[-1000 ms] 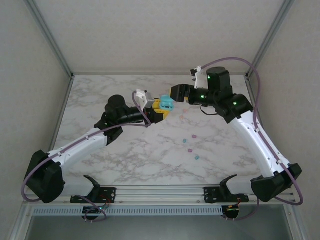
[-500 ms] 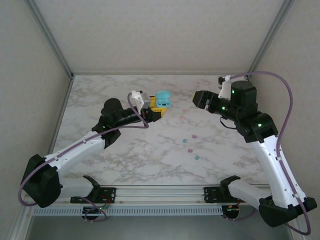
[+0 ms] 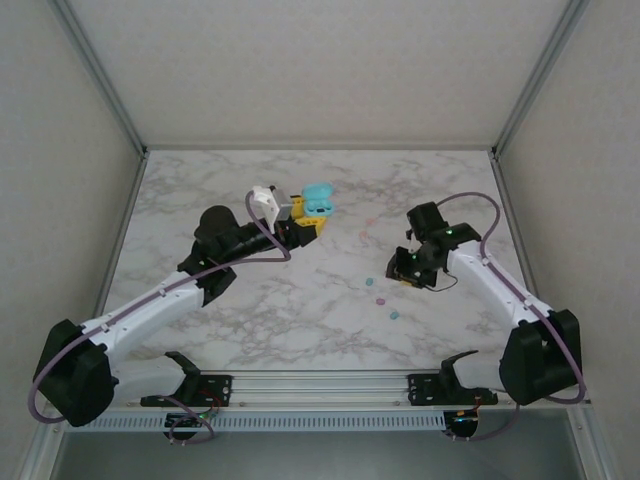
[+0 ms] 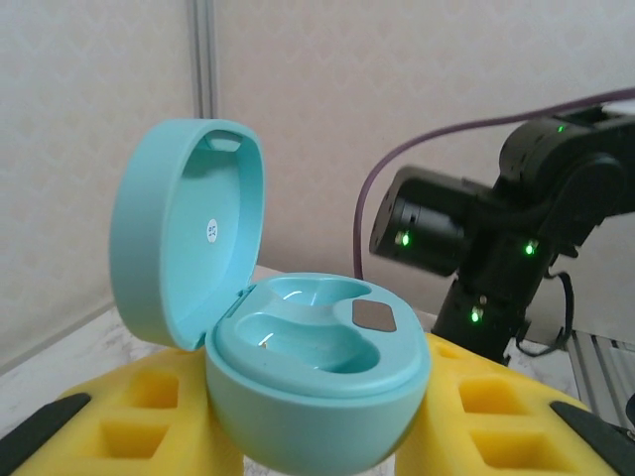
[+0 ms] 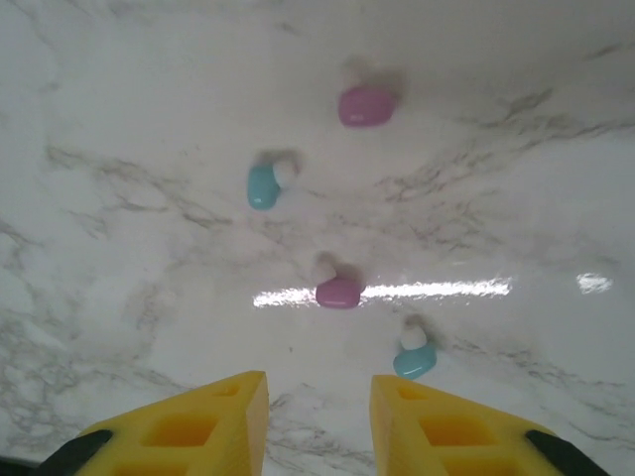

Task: Insert the wireless bluetooth earbuds into the charging case

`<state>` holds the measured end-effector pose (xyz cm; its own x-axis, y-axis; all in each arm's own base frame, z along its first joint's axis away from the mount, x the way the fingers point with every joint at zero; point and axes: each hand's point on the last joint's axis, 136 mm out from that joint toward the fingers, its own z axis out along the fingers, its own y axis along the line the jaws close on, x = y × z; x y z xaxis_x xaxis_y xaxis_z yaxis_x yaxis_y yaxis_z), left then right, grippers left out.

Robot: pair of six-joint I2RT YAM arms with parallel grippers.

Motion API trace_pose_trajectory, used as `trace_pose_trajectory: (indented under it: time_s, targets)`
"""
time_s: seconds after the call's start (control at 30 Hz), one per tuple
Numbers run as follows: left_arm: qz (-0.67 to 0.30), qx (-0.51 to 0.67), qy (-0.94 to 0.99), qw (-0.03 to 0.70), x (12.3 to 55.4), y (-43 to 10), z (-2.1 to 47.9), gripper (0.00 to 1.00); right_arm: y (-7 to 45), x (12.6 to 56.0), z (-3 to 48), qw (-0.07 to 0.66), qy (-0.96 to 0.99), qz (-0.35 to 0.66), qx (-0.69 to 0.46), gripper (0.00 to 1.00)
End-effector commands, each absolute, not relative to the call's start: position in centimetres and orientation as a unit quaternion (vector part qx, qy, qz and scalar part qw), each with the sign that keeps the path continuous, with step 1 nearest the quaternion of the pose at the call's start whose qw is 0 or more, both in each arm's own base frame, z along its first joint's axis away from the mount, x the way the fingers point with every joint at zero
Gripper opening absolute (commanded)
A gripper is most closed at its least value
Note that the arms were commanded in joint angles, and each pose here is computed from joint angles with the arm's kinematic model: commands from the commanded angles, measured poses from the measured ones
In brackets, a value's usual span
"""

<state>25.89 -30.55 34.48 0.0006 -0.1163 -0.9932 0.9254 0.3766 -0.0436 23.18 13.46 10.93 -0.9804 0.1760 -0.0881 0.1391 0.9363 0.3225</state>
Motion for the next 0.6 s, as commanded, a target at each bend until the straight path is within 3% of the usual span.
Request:
trace_pose_trajectory:
  time_s: [0.0,0.23,0.37,0.57]
  targets:
    - [-0.429,0.345,0.551,0.627,25.5,-29.8,35.7,0.21,14.0,23.1,9.6,0.038,0.985,0.149,0.082,0.35]
    - [-0.420,0.350,0.554,0.628,25.4,-29.6,35.9,0.21,11.3,21.1,7.5,0.022,0.988,0.084,0.127,0.39]
    - [-0.420,0.349,0.555,0.627,25.5,-29.7,35.8,0.22,11.3,19.6,5.6,-0.002,0.984,0.092,0.154,0.39]
    - [-0.420,0.355,0.558,0.622,25.5,-29.9,35.6,0.22,12.0,19.0,4.2,-0.017,0.981,0.111,0.157,0.48]
